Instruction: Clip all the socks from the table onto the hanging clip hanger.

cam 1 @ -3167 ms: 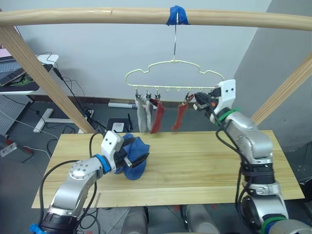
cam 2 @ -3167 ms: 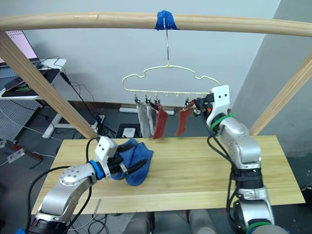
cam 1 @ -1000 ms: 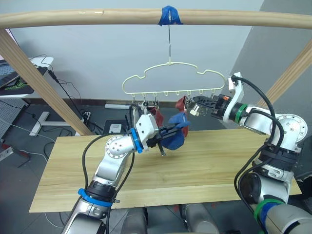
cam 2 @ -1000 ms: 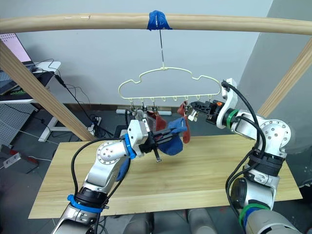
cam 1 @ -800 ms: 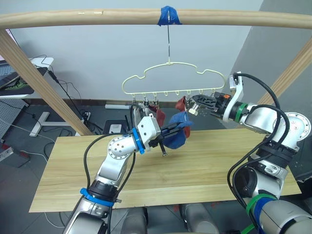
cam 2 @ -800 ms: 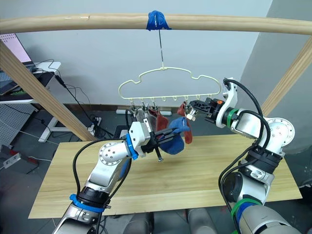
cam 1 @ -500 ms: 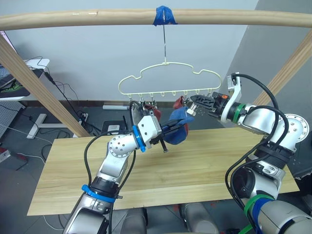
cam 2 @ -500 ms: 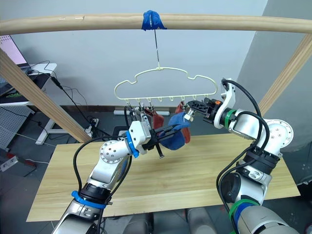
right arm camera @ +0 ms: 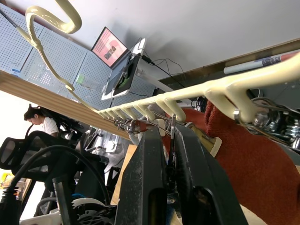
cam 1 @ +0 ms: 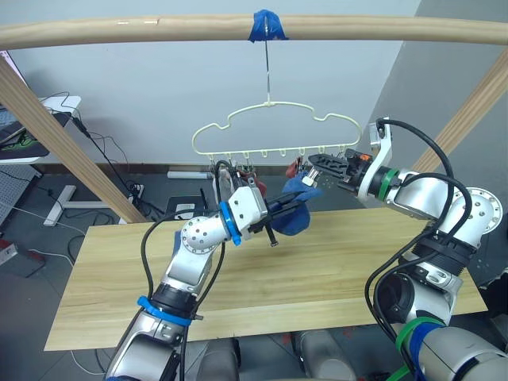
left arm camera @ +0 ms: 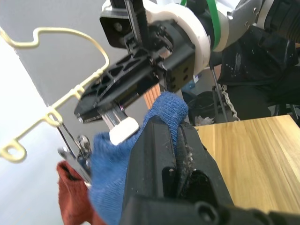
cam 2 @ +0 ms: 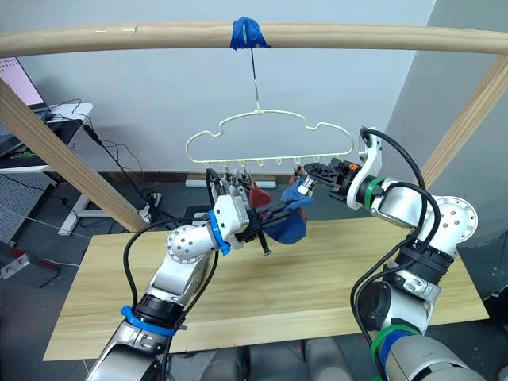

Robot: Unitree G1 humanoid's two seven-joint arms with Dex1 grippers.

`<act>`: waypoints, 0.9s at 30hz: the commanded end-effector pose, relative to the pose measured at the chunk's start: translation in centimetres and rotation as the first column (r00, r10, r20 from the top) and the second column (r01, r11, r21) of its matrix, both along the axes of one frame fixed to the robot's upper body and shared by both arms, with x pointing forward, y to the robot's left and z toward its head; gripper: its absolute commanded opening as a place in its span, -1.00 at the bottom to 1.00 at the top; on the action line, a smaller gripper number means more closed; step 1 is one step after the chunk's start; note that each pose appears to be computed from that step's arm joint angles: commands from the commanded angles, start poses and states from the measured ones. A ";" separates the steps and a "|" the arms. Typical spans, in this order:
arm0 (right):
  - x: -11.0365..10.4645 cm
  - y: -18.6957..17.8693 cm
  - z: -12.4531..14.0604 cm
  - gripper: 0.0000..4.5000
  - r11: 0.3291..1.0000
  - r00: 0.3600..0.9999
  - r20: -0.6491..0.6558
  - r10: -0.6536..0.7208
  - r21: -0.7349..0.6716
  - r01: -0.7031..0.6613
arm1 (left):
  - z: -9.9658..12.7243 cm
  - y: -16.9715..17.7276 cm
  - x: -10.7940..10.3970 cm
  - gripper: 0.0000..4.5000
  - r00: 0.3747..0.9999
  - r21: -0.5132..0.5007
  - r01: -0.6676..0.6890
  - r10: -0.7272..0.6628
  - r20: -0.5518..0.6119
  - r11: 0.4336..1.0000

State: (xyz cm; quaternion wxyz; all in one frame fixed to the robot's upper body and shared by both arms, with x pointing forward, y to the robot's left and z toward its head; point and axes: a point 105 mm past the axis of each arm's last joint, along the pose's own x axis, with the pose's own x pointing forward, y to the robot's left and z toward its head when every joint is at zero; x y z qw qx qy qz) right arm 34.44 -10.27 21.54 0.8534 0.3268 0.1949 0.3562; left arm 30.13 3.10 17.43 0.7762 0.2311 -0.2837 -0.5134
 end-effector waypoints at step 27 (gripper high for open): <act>-1.4 -4.2 1.3 0.99 0.990 0.993 0.115 -0.039 -0.127 0.054 | 1.1 -0.7 0.6 -1.00 1.000 -0.040 -0.006 0.007 0.020 0.999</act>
